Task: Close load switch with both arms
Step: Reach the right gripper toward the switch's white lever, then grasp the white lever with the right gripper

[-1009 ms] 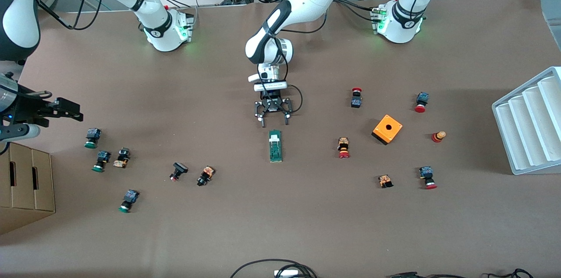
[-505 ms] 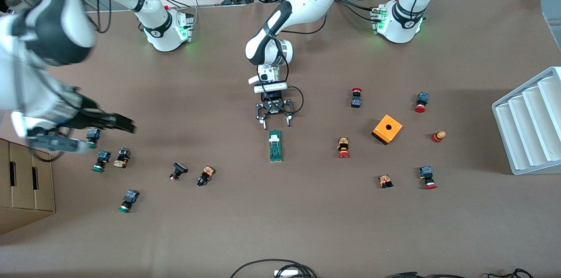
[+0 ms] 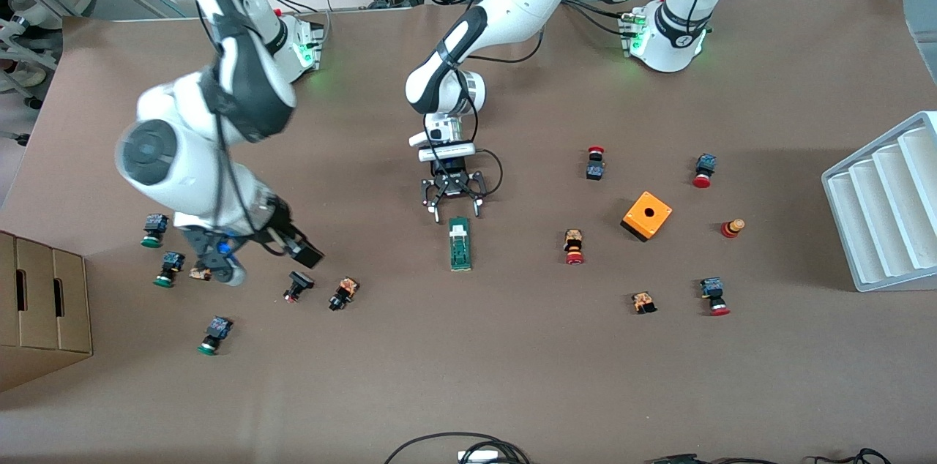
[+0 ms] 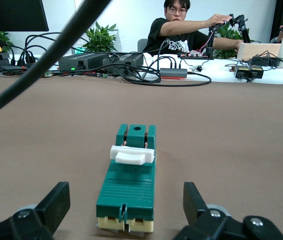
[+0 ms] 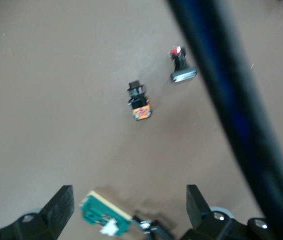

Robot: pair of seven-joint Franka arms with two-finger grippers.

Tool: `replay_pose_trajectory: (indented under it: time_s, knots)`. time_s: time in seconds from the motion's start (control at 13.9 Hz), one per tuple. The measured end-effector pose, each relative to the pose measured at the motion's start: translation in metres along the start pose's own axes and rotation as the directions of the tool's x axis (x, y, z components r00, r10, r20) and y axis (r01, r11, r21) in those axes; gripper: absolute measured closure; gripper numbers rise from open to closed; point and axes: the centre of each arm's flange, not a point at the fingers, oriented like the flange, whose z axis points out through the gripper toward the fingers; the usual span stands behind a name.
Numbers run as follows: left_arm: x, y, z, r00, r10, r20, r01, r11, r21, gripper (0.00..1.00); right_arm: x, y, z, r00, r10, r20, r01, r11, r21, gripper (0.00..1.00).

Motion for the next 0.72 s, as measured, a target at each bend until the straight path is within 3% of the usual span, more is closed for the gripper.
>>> replay_pose_trajectory:
  time_s: [0.22,0.58,0.72]
  knots:
    - [-0.011,-0.004,0.002,1.000,0.014,0.004,-0.014,1.000,0.004,0.00,-0.053,-0.033,0.044,0.980,0.200,0.013,-0.200,0.978,0.058,0.00]
    - [-0.014,-0.004,0.007,1.000,0.014,0.004,-0.014,1.000,0.009,0.00,-0.123,-0.058,0.114,0.931,0.363,0.036,-0.365,0.923,0.120,0.02]
    - [-0.010,0.000,0.008,1.000,0.004,-0.001,-0.004,1.000,0.006,0.00,-0.146,-0.060,0.128,0.913,0.405,0.051,-0.409,0.905,0.115,0.03]
